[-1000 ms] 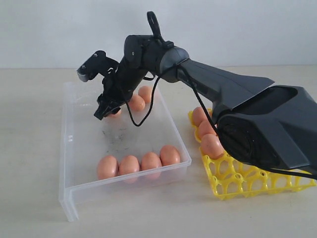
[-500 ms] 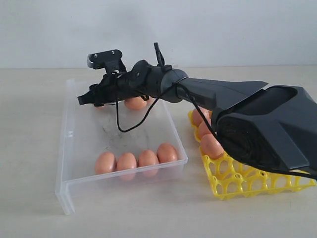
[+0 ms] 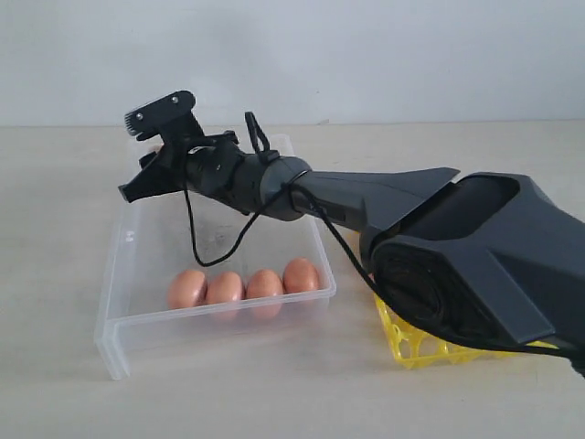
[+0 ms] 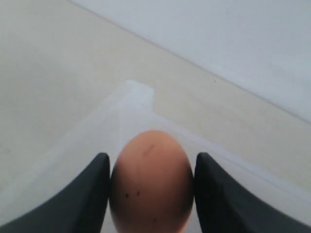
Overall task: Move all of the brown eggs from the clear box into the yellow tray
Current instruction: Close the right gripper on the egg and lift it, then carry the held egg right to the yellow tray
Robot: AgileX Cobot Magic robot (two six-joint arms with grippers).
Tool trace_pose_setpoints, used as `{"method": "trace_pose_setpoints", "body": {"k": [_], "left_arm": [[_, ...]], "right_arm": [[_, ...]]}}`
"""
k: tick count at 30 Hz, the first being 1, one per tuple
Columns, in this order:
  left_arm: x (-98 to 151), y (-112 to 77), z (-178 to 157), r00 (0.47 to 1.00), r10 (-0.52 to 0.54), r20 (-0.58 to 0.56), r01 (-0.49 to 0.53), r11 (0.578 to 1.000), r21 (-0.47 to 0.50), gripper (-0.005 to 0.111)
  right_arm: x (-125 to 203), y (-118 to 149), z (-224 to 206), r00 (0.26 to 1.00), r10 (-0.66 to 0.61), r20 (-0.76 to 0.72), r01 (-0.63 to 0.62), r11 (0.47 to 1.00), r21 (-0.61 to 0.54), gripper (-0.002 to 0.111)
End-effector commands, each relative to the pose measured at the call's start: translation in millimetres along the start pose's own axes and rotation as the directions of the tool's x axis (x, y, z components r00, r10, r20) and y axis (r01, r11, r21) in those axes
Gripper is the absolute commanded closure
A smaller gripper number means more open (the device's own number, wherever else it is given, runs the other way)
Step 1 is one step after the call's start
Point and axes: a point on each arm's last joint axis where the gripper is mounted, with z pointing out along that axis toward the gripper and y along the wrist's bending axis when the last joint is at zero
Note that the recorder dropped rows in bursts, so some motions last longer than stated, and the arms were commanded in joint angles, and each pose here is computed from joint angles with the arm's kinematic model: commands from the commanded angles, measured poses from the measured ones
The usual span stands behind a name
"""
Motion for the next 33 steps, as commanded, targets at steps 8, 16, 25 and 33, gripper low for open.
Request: {"method": "trace_pose_setpoints", "body": {"k": [8,16,25,33], "left_arm": [[1,-0.3,0,1.0,0.003,0.002,-0.003,1.0,0.005,0.103],[1,-0.3,0,1.0,0.003,0.002,-0.003,1.0,0.005,0.103],[1,-0.3,0,1.0,0.003,0.002,-0.003,1.0,0.005,0.103],[1,-0.3,0,1.0,0.003,0.002,-0.003,1.0,0.005,0.103]], "right_arm": [[-4,20,-3,0.94,-0.342,0.005,0.341,0.937,-0.07,0.108],[-13,9,-3,0.877,-0.48,0.032,0.474,0.874,0.107,0.109],[-11,-11,-20,0.758,-0.599,-0.256,0.636,0.595,0.491,0.109],[10,-8,-37,0.851,-0.508,-0.135,0.436,0.539,0.721,0.109]]}}
